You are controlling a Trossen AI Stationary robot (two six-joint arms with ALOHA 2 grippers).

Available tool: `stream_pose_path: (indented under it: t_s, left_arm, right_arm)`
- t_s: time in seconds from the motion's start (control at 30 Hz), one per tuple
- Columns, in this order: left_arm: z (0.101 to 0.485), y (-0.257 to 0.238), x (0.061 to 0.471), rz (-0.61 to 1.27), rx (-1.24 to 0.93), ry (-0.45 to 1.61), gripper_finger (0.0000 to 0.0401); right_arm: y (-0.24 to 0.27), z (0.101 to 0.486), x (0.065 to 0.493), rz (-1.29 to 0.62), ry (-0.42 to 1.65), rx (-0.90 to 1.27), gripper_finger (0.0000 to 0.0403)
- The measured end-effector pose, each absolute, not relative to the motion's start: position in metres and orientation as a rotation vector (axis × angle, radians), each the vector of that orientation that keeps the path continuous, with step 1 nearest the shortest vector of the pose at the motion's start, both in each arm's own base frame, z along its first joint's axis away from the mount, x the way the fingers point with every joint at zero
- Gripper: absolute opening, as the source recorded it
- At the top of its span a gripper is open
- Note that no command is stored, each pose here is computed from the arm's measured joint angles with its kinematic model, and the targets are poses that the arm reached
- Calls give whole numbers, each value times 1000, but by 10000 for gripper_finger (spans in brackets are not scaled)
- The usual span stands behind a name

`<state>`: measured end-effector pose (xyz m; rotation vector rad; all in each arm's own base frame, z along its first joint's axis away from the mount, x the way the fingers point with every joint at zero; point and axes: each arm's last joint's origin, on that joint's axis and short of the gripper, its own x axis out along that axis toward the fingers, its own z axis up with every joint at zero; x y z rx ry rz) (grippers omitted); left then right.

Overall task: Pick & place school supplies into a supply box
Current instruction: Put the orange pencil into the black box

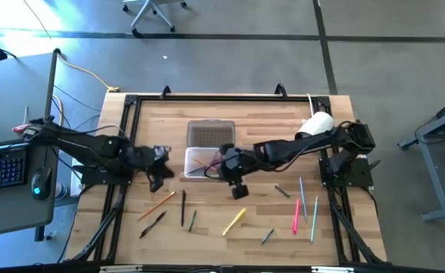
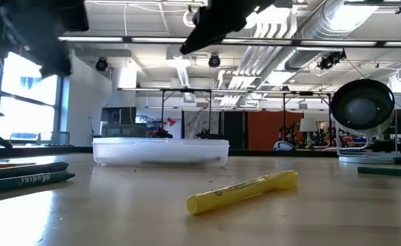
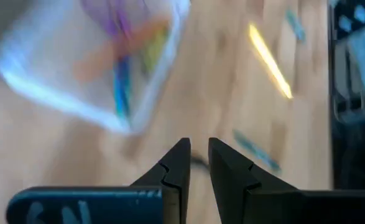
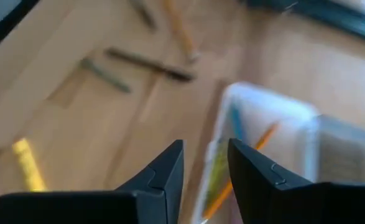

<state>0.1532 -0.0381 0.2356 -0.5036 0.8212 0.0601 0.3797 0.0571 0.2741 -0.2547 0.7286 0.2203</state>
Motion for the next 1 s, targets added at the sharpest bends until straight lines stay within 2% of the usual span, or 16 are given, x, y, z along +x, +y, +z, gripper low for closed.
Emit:
stream_pose_path:
  t_s: [0.17,0.3,0.5,0.67,1.0]
  left_arm:
    - [218,-69,153,85,-646,1014,92]
    - [199,-94,154,153,-604,1112,92]
    - [166,-109,163,328,-472,1163,92]
    - [151,-117,176,339,-438,1124,92]
    - [126,-121,182,439,-386,1179,91]
  right_arm:
    - [69,268,376,249,777,-276,97]
    - [72,268,376,249,773,-306,97]
    - [72,268,376,249,773,-309,96]
    - [72,268,376,246,775,-301,98]
    - [72,268,376,241,771,-291,99]
